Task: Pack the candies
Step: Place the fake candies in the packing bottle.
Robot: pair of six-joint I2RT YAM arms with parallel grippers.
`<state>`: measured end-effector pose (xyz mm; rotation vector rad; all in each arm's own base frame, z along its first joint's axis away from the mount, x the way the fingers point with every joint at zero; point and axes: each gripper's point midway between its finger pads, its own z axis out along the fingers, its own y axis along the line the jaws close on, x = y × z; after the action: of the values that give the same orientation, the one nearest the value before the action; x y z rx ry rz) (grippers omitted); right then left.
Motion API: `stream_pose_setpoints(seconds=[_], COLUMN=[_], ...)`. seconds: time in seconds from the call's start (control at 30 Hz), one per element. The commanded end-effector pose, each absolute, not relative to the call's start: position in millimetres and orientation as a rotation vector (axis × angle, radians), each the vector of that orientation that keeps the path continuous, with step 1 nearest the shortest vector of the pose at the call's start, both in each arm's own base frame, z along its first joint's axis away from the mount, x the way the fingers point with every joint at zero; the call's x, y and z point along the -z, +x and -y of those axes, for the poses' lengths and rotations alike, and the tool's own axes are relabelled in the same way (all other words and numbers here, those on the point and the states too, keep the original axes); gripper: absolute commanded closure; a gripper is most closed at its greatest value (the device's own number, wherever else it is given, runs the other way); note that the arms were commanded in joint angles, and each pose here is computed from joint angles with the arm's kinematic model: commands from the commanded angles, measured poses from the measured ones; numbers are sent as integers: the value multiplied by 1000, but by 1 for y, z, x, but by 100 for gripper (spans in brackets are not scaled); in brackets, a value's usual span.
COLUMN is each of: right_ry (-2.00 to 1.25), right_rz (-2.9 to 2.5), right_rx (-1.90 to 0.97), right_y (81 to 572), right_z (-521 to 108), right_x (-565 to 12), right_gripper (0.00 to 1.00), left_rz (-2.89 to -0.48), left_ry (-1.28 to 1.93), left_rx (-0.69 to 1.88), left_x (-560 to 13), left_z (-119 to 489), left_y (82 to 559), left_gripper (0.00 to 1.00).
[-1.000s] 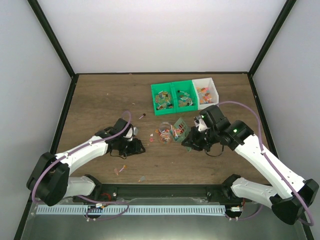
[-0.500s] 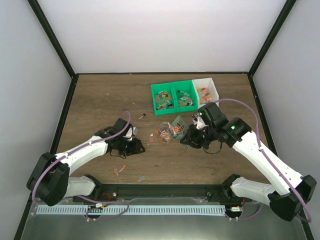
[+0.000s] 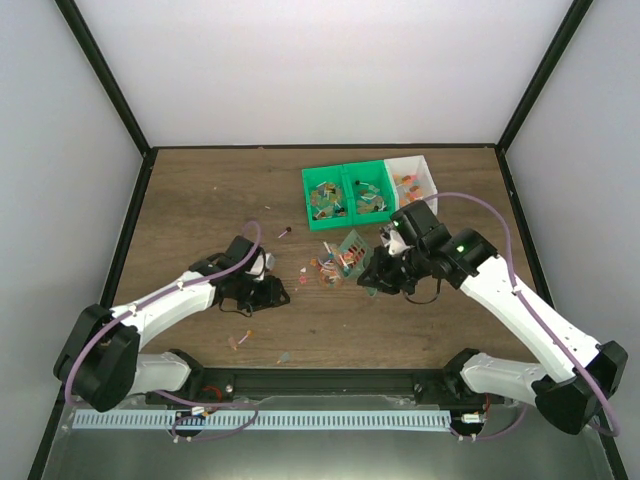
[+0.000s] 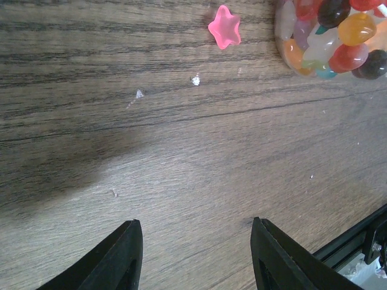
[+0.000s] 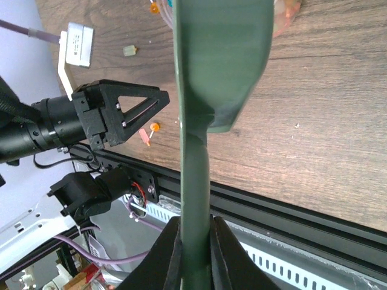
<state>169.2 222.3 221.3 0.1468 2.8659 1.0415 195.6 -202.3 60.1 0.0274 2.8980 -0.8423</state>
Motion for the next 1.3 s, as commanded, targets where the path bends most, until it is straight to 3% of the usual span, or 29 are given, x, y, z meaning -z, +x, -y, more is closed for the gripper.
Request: stream_pose_setpoints(seconds=[0.0,1.27], right_ry=[83,135], right_rz=[-2829,-2916], right_rx=[-1055,-900], right_y=[166,165], right_z=[-228,-215], right_x=[-245,-230], right_gripper=[99,99], left_rz=[-2899,-2904], left_ry=[27,10], left_rx=[854,857], left_x=[-55,-51], left_z=[202,199], left_y=[196,193], left_gripper=[49,49])
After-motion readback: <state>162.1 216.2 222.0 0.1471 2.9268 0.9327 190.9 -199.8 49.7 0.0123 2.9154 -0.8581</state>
